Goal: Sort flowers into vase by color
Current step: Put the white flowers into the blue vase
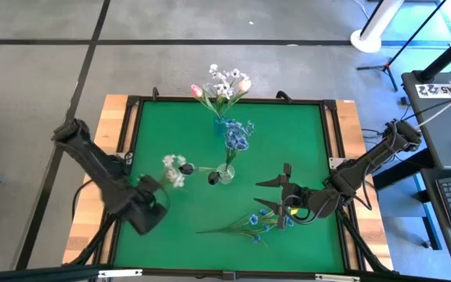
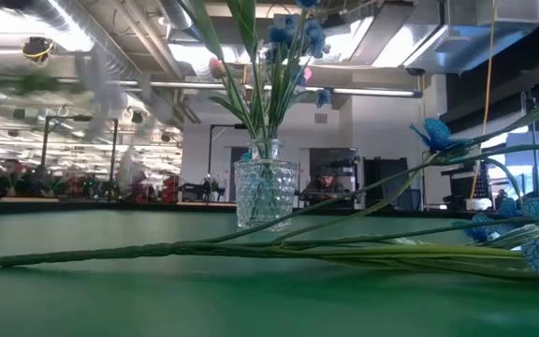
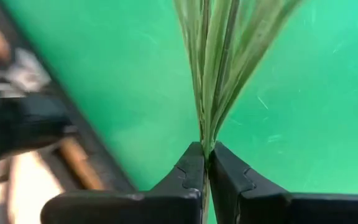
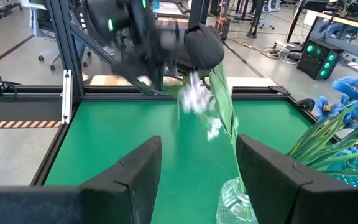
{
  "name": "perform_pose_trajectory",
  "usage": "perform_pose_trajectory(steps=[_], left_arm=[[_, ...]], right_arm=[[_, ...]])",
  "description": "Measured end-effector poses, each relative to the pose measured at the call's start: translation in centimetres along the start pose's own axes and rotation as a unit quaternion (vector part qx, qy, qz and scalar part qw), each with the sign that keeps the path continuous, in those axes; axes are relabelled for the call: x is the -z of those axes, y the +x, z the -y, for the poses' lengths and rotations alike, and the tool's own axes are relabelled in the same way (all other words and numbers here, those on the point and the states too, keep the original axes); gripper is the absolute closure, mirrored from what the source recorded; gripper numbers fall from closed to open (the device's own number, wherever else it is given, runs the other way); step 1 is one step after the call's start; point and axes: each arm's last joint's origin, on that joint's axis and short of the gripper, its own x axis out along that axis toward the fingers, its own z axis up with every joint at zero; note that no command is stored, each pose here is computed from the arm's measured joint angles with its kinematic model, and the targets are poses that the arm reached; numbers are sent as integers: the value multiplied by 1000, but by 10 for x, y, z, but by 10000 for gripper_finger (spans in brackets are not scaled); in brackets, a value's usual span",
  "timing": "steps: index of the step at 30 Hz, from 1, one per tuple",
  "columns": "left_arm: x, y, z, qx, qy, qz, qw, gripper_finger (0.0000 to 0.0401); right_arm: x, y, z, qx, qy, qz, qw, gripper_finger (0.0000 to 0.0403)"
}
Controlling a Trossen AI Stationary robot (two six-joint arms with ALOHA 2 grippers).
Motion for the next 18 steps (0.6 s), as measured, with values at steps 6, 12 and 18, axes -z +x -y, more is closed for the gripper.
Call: perform_pose_trajectory(steps=[6, 12, 18], left_arm=[[-12, -68, -21, 112, -52, 121, 985, 399], [-31, -106, -31, 201, -46, 294, 933, 399], [-44, -131, -35, 180, 19, 508, 842, 400]], right_arm=[[0, 0, 0, 0, 0, 0, 1000, 198], [0, 0, 0, 0, 1, 0, 1000, 198], [0, 0, 0, 0, 1, 0, 1000, 198]])
